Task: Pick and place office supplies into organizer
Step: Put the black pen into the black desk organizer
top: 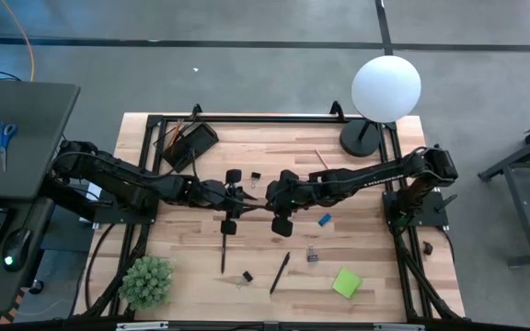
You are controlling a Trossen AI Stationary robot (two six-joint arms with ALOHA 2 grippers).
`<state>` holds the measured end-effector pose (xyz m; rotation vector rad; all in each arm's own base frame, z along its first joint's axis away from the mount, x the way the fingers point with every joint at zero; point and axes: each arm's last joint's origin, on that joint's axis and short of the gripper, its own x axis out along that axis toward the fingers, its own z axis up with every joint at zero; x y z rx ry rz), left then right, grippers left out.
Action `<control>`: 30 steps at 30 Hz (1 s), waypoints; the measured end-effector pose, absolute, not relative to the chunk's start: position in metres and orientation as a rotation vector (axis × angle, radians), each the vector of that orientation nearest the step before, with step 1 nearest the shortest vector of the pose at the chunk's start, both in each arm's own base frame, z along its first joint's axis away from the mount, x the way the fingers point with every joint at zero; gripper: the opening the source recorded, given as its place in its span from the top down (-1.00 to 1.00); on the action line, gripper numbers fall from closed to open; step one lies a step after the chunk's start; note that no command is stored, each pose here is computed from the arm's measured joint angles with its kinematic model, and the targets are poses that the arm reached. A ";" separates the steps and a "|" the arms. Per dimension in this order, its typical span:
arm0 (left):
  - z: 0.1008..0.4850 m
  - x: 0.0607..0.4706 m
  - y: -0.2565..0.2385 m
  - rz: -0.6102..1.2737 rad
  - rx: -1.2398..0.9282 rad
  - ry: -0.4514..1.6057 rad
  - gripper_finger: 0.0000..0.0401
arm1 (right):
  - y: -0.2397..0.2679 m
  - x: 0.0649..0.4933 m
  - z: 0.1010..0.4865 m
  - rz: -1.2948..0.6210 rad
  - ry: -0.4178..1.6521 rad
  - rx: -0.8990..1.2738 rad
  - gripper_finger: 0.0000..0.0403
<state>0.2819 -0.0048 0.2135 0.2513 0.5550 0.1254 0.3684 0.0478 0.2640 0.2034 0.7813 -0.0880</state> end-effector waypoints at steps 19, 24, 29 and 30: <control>0.211 0.280 -0.005 0.115 0.252 0.570 0.93 | 0.050 0.361 0.270 -0.114 0.784 0.141 0.56; 0.209 0.281 -0.008 0.023 0.223 0.457 0.96 | 0.064 0.343 0.295 -0.077 0.730 0.079 0.52; 0.209 0.281 -0.009 -0.017 0.205 0.446 0.97 | 0.088 0.316 0.319 -0.081 0.674 -0.047 0.52; 0.210 0.281 -0.009 -0.037 0.197 0.433 0.98 | 0.093 0.313 0.320 -0.081 0.669 -0.069 0.52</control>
